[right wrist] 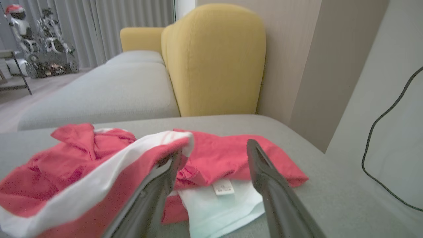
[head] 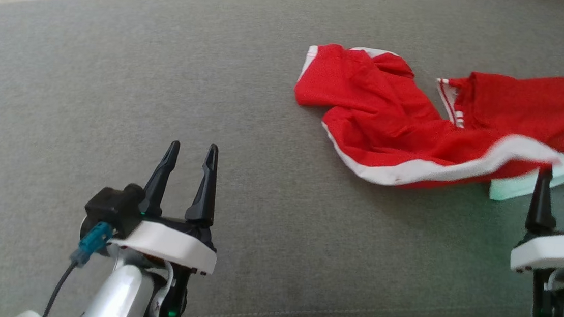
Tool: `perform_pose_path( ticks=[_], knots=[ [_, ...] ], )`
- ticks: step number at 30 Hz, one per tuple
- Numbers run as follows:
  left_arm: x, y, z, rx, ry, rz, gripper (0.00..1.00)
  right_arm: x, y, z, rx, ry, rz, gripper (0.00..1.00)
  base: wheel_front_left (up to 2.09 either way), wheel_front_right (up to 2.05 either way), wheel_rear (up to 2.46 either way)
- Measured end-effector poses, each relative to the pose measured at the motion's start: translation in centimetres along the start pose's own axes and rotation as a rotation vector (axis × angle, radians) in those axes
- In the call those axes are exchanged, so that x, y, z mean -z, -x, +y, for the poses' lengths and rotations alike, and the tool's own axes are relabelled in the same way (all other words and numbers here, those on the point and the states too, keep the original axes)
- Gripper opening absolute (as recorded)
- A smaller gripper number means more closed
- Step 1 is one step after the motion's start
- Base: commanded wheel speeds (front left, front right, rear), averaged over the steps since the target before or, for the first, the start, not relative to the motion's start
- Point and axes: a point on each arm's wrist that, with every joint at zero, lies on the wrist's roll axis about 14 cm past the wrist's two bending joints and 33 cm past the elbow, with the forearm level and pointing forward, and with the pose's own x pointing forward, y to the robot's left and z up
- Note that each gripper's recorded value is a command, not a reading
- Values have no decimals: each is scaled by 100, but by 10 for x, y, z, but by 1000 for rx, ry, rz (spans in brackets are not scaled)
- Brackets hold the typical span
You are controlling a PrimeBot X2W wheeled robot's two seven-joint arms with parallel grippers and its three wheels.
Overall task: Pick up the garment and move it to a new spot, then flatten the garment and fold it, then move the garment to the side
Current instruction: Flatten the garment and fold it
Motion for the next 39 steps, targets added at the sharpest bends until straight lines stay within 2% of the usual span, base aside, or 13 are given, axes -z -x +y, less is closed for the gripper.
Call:
perform_pose_path(
  ticks=[7,11,15,21,26,29,33,39],
  knots=[
    [4,-12,-15,53,1,5,100,-33,9,-14,34,-9,-104,100,0,0,0],
    [8,-16,-20,71,8,14,100,-36,13,-17,41,-34,-121,100,0,0,0],
    [16,-20,-31,119,19,37,100,-29,20,-2,-3,-47,-110,100,0,0,0],
    [39,-32,-73,314,26,99,100,-15,28,-13,30,-61,-80,100,0,0,0],
    [75,-47,-97,445,-41,196,100,-3,32,-19,52,-59,-47,100,0,0,0],
    [99,-59,-99,488,-97,268,100,3,36,-25,75,-61,-35,100,0,0,0],
    [124,-75,-93,520,-203,349,100,11,40,-31,98,-64,-15,100,0,0,0],
    [146,-89,-86,532,-259,407,100,18,42,-38,121,-60,4,100,0,0,0]
  ],
)
